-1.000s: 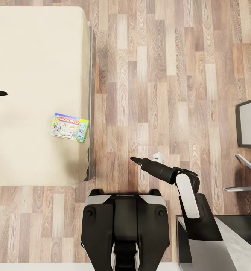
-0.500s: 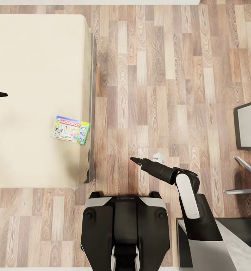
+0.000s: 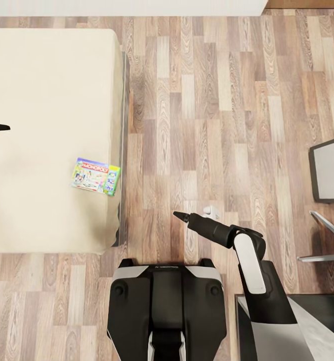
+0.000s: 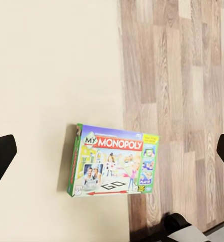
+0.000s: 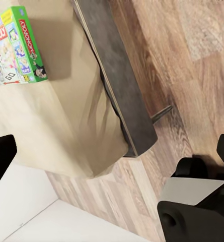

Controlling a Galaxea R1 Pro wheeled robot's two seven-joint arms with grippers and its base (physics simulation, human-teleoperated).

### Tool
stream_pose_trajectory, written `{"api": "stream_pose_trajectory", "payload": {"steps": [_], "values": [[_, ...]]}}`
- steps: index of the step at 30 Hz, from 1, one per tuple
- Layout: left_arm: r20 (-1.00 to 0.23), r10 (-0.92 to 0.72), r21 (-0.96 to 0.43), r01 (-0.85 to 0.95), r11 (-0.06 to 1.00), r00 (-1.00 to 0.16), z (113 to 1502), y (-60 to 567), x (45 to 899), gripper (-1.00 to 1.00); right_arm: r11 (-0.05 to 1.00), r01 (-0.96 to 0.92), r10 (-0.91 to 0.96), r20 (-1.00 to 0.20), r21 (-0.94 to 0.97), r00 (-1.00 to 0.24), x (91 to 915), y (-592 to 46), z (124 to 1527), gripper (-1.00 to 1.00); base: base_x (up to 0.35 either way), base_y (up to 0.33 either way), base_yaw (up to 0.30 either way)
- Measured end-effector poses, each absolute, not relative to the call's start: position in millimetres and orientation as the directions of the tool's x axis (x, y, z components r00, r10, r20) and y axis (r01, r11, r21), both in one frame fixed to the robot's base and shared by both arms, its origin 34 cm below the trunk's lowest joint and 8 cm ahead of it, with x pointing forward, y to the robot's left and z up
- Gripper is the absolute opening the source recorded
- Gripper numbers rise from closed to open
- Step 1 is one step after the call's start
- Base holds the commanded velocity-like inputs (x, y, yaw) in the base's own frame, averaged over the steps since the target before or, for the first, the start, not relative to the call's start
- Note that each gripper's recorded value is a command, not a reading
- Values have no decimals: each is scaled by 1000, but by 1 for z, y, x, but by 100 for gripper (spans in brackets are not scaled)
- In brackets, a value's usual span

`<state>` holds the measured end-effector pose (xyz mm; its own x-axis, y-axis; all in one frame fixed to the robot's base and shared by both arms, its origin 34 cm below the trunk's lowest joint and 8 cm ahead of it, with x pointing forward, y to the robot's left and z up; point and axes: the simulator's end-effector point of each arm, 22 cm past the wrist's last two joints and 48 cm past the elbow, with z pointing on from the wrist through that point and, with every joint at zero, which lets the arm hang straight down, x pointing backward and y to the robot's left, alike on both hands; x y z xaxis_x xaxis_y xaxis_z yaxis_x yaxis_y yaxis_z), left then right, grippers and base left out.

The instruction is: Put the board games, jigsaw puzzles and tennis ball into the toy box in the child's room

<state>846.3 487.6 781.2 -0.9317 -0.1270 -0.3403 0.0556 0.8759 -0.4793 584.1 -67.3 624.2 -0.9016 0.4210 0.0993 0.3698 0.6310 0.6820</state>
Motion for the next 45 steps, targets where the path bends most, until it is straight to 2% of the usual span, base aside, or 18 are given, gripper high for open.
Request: {"api": "stream_pose_trajectory", "payload": {"steps": [22, 45], "values": [[-348, -125, -473, 59, 879, -929, 797, 490, 842, 100, 655, 432, 451, 138, 620, -882, 533, -103, 627, 100, 0, 0, 0], [-372, -116, -467, 78, 881, -921, 818, 489, 843, 100, 599, 483, 478, 199, 639, -855, 477, -128, 648, 100, 0, 0, 0]]}}
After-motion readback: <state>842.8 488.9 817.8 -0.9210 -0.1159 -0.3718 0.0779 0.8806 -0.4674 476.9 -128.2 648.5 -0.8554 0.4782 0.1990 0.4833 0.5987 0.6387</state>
